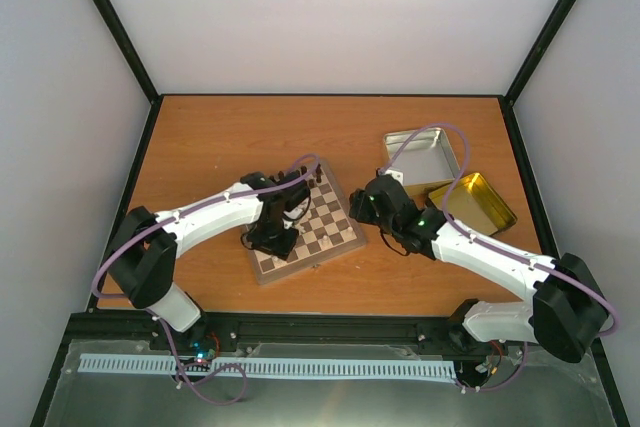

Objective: Set up the chess pieces on the board
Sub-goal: Place the chess piece on the chessboard, then pick up the chess piece from the chessboard.

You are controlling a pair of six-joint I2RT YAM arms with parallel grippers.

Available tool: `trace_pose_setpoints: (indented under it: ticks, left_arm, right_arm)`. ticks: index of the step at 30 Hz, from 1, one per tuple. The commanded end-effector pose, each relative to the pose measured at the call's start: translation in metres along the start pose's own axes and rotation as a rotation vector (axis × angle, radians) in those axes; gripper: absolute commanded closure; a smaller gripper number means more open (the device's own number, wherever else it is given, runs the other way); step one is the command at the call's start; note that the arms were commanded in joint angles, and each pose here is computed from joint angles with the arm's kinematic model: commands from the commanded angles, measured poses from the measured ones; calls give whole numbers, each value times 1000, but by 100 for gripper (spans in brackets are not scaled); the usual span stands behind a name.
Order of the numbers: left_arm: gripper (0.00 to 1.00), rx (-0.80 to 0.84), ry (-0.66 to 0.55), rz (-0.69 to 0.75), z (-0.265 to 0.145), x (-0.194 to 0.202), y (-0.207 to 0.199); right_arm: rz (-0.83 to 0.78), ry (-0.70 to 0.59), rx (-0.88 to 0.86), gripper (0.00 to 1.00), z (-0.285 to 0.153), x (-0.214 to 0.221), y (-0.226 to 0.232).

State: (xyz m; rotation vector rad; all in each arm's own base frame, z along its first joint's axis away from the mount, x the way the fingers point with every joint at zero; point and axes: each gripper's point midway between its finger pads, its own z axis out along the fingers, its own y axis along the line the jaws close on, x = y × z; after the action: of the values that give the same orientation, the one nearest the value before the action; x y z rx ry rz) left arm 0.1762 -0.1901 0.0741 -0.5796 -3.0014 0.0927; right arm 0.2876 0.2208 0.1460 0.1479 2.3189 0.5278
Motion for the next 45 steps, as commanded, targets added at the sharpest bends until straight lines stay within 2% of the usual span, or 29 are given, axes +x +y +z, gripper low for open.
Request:
trace_pose_setpoints:
  ticks: [1, 5, 8, 11, 13, 15, 19, 22, 28, 32, 37, 40, 45]
  left_arm:
    - [58, -1, -58, -4, -6, -10, -3]
    - [53, -8, -198, -55, -23, -28, 0]
    - [50, -6, -405, -134, -51, -56, 10]
    - [51, 88, -613, -194, -74, -82, 13]
    - [51, 125, -697, -240, -85, -91, 19]
    - [51, 123, -752, -297, -94, -94, 29]
    - [51, 71, -887, -381, -118, -89, 53]
    - [48, 66, -980, -381, -138, -76, 62]
    - [40, 111, -1097, -346, -153, -45, 68]
    - [34, 167, -1132, -303, -176, -30, 61]
    - [30, 91, -1138, -317, -185, -12, 77]
    - [25, 117, -1125, -296, -178, -5, 74]
    - [24, 159, -1139, -264, -172, -3, 67]
  right_arm:
    - [21, -18, 7, 31, -2, -2, -6]
    - [-26, -9, -20, 31, -2, -3, 2]
    - [-106, 19, -86, 32, -1, -2, 17]
    - [-202, 82, -155, 33, 4, 6, 35]
    - [-236, 134, -173, 35, 8, 9, 45]
    - [-279, 192, -208, 39, 13, 17, 58]
    - [-361, 272, -162, 44, 29, 33, 76]
    - [-388, 306, -103, 47, 42, 36, 81]
    - [-454, 346, -35, 57, 64, 46, 85]
    - [-498, 404, -38, 54, 73, 66, 92]
    - [-502, 412, -37, 53, 90, 71, 102]
    - [-502, 383, 10, 60, 102, 64, 101]
    - [-482, 370, 59, 70, 108, 59, 99]
